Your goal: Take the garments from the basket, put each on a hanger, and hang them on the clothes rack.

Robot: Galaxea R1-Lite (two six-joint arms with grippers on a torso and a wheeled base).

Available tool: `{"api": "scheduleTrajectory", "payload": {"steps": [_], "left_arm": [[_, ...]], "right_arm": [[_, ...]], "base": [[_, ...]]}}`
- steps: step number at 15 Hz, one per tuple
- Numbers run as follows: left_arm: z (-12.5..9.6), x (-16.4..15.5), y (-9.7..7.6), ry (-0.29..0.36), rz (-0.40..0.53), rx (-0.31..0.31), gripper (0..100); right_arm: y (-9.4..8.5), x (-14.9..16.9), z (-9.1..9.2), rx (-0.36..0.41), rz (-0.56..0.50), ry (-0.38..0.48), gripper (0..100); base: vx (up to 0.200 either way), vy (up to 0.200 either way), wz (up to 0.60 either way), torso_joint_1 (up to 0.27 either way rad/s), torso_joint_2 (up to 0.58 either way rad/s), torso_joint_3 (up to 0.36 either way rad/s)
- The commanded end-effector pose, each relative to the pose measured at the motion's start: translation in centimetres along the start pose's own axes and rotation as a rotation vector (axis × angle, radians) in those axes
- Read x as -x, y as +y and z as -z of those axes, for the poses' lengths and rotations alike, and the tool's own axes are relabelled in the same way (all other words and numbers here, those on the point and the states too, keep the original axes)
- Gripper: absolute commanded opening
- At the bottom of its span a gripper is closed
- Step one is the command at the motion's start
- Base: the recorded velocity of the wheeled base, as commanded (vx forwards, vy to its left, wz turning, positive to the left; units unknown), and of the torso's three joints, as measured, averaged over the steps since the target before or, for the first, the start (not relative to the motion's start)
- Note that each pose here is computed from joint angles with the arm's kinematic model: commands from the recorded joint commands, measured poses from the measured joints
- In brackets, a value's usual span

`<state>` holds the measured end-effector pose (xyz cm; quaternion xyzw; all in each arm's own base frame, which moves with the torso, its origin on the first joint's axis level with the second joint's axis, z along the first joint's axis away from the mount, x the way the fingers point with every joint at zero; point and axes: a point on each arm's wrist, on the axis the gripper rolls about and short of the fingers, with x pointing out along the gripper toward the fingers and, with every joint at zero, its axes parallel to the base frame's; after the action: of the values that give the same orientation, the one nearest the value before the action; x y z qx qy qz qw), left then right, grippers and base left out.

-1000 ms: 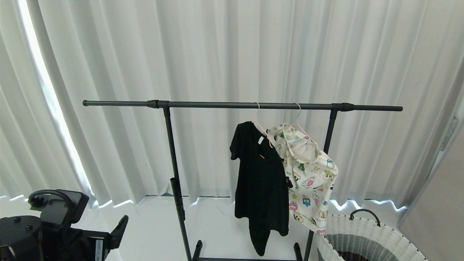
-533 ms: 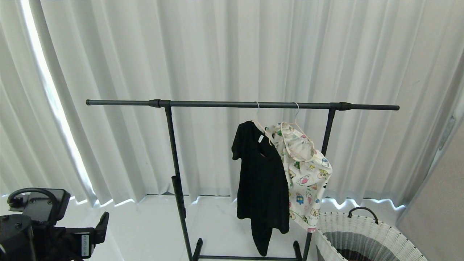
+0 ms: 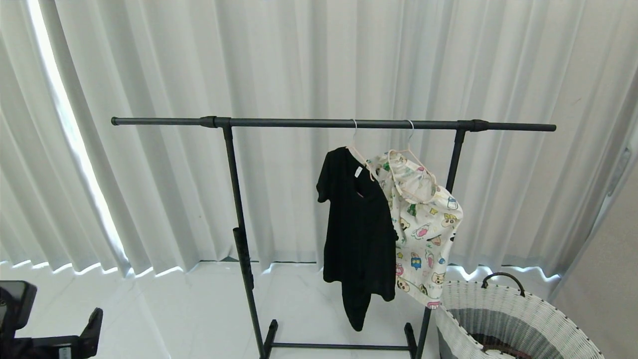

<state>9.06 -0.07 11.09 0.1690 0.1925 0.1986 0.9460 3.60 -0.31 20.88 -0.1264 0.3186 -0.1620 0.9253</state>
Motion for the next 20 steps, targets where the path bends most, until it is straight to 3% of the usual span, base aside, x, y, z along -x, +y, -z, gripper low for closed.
{"api": "scheduleTrajectory", "payload": {"steps": [1,4,5,6,7,8,11,12,13,15,17,19,20], "left_arm": [[2.5,3.9,2.2,-0.083,-0.027,0.002,100],[6.8,7.2,3.4,-0.159,-0.107,-0.101,100],[6.8,7.5,3.6,-0.173,-0.129,-0.106,100],[7.2,8.1,3.8,-0.217,-0.180,-0.089,100],[7.2,8.2,3.8,-0.216,-0.187,-0.074,100],[7.3,8.3,3.8,-0.221,-0.210,-0.040,100],[7.7,8.8,3.9,-0.264,-0.246,0.002,100],[7.7,8.8,3.9,-0.264,-0.248,0.024,100],[7.7,8.8,3.9,-0.263,-0.248,0.025,100],[7.8,8.7,3.8,-0.264,-0.243,0.049,100],[7.8,8.7,3.8,-0.270,-0.238,0.104,100],[7.8,8.7,3.8,-0.271,-0.235,0.117,100],[7.8,8.7,3.8,-0.273,-0.229,0.113,100]], "right_arm": [[-0.6,0.6,1.6,-0.041,0.027,-0.020,100],[-1.0,1.1,3.5,-0.062,0.063,-0.040,100],[-1.1,1.3,3.8,-0.068,0.073,-0.047,100],[-1.4,2.0,5.2,-0.110,0.125,-0.072,100],[-1.3,2.3,6.3,-0.118,0.155,-0.069,100],[-1.1,2.7,8.4,-0.149,0.204,-0.074,100],[-0.1,2.4,11.5,-0.188,0.269,-0.087,100],[0.3,2.3,13.0,-0.184,0.288,-0.128,100],[0.5,2.1,14.0,-0.176,0.302,-0.150,100],[0.9,0.5,13.9,-0.230,0.378,-0.176,100],[1.0,-0.3,12.7,-0.301,0.374,-0.345,100],[2.1,-2.1,12.3,-0.317,0.194,-0.556,100],[2.4,-2.5,12.3,-0.278,0.114,-0.636,100]], "base": [[0.000,0.000,0.00,-0.237,0.53,0.281],[0.000,0.000,0.00,-0.232,0.52,0.289],[0.000,0.000,0.00,-0.212,0.51,0.281],[0.000,0.000,0.00,-0.222,0.51,0.290],[0.000,0.000,0.00,-0.207,0.49,0.276],[0.000,0.000,0.00,-0.198,0.48,0.281],[0.000,0.000,0.00,-0.193,0.48,0.281],[0.000,0.000,0.00,-0.183,0.47,0.281],[0.000,0.000,0.00,-0.183,0.47,0.300],[0.000,0.000,0.00,-0.176,0.47,0.293],[0.000,0.000,0.00,-0.158,0.46,0.300],[0.000,0.000,0.00,-0.137,0.45,0.305],[0.000,0.000,0.00,-0.124,0.40,0.271]]}}
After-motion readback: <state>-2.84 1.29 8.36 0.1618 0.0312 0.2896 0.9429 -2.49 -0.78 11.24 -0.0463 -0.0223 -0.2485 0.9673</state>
